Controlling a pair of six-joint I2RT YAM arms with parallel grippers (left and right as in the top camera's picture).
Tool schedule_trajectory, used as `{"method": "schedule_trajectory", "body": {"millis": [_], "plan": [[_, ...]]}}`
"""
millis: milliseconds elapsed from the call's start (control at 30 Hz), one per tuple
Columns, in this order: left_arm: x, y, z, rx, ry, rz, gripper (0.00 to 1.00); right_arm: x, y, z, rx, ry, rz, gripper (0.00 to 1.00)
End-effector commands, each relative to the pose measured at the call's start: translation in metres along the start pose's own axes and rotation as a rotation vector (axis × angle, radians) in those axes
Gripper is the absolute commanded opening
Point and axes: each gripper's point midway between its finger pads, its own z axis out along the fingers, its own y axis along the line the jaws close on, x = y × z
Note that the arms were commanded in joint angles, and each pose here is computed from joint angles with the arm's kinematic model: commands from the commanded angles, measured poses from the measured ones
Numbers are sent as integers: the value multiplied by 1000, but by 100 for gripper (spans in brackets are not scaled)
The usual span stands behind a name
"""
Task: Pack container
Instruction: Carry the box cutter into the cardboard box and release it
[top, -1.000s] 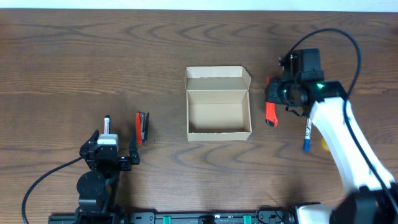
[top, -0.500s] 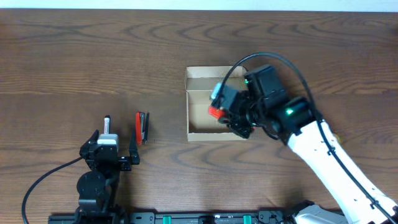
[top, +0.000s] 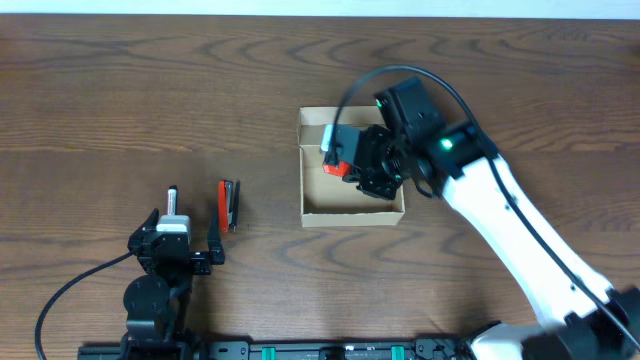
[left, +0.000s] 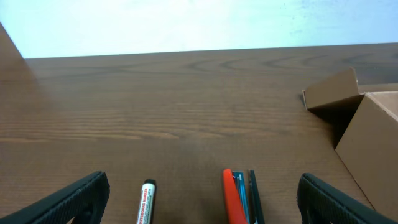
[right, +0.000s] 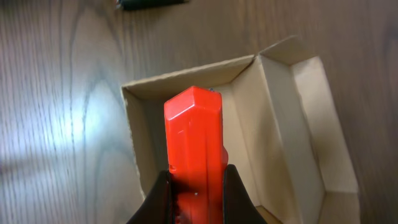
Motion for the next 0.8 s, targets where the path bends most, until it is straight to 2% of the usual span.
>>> {"method": "schedule_trajectory", "body": {"millis": [0,233,767], "plan": [[13,-1,3,1,31,-3,95,-1,-4,18,-65,40,-92,1],[13,-1,3,1,31,-3,95,28,-1,50,-171,139,-134,1],[13,-1,3,1,31,-3,95,78,3,130,-328,266,-58,1]]}}
